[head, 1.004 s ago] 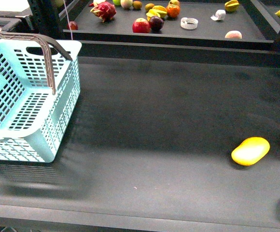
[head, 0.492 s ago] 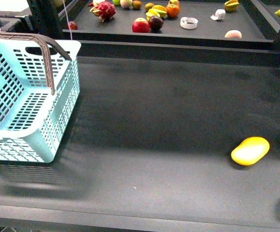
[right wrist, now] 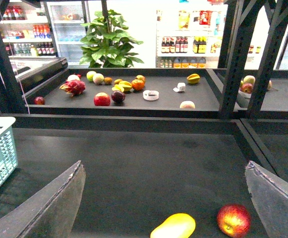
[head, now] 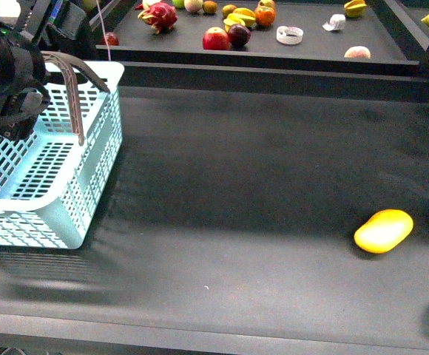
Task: Pick mango with right arm and hold basket with left
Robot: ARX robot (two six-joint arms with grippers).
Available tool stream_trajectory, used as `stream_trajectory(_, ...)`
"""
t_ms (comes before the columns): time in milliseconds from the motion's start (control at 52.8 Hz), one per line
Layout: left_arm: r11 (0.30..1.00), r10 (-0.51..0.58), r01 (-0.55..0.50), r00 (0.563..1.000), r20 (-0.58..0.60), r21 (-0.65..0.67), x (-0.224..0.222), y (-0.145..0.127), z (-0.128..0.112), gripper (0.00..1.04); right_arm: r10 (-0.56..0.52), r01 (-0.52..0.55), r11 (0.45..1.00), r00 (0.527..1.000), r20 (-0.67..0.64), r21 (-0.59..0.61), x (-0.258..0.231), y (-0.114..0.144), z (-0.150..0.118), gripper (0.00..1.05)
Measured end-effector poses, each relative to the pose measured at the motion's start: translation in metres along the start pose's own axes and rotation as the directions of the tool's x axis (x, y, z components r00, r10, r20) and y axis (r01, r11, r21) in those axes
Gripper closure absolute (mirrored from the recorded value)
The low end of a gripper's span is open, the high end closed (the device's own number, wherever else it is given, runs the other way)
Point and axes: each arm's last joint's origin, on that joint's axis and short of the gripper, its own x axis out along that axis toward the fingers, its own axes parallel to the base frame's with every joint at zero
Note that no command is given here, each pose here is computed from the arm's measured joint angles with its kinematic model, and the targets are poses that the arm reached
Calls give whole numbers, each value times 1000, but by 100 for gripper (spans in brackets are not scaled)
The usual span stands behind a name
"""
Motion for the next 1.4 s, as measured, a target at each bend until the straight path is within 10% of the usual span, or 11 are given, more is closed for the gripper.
stream_trajectory(701,998,55,-55,998,37,-11,90,16,39,9,0,0,1000,1000,0,0,0,0,0,8)
stream_trajectory(1041,998,38,-37,999,29,-47,102,14,48,85,0,0,1000,1000,0,0,0,0,0,8)
stream_trajectory(1401,1000,10,-10,1000,5,-4,64,2,42,99,0,0,1000,1000,0,0,0,0,0,8)
